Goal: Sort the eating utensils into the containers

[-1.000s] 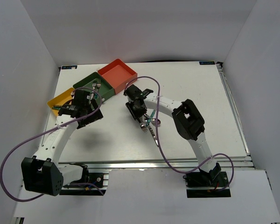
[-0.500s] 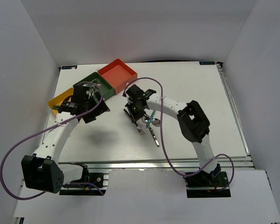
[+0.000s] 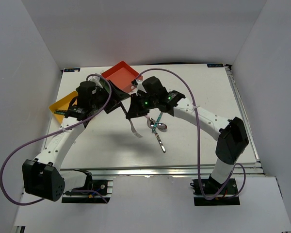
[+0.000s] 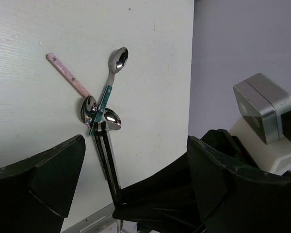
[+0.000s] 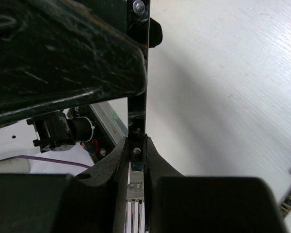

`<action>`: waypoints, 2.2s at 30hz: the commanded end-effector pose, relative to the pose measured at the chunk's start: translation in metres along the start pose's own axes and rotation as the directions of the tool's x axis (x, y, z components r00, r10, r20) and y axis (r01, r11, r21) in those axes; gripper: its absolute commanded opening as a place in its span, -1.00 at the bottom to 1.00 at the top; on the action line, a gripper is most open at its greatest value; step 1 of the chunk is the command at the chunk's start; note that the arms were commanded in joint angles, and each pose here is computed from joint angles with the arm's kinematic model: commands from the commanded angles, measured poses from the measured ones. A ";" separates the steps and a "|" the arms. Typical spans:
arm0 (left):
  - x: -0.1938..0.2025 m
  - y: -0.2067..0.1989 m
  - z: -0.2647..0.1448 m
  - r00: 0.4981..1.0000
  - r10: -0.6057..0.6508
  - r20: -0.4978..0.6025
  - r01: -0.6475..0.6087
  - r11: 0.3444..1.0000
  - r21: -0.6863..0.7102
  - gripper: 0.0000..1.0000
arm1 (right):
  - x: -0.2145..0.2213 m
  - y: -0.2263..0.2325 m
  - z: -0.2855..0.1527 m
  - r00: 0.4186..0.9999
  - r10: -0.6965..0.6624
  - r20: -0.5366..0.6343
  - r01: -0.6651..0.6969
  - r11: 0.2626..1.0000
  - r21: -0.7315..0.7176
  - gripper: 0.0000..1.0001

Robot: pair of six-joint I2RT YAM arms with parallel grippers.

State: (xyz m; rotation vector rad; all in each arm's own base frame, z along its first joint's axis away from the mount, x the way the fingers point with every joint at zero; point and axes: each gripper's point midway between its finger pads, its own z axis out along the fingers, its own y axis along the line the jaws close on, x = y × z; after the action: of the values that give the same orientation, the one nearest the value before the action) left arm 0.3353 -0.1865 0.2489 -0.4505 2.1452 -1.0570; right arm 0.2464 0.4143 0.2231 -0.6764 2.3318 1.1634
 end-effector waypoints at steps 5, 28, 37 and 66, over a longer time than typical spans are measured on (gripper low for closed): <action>0.006 -0.008 0.004 0.999 -0.045 -0.023 0.046 0.997 0.068 0.18 | -0.022 0.030 -0.005 0.997 0.009 0.077 -0.002 0.995 -0.097 -1.00; -0.223 0.125 -0.005 0.877 0.480 -0.028 -0.327 0.552 -0.767 -1.00 | -0.025 -0.082 -0.106 0.983 0.068 0.172 -0.111 0.960 0.256 0.79; -0.303 0.124 0.038 0.772 0.630 0.084 -0.331 0.511 -0.793 -1.00 | 0.037 -0.098 -0.129 0.991 0.124 0.058 -0.136 0.943 0.303 0.79; -0.273 0.072 0.040 0.796 0.566 0.215 -0.339 0.711 -0.616 0.96 | 0.043 -0.143 -0.086 0.979 0.205 0.007 -0.191 0.899 0.394 0.79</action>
State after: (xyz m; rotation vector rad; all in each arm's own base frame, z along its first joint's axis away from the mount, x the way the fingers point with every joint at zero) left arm 0.5830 0.0120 0.2061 -0.3008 2.1423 0.1059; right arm 0.2728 0.2623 0.1852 -0.3268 2.5457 0.8203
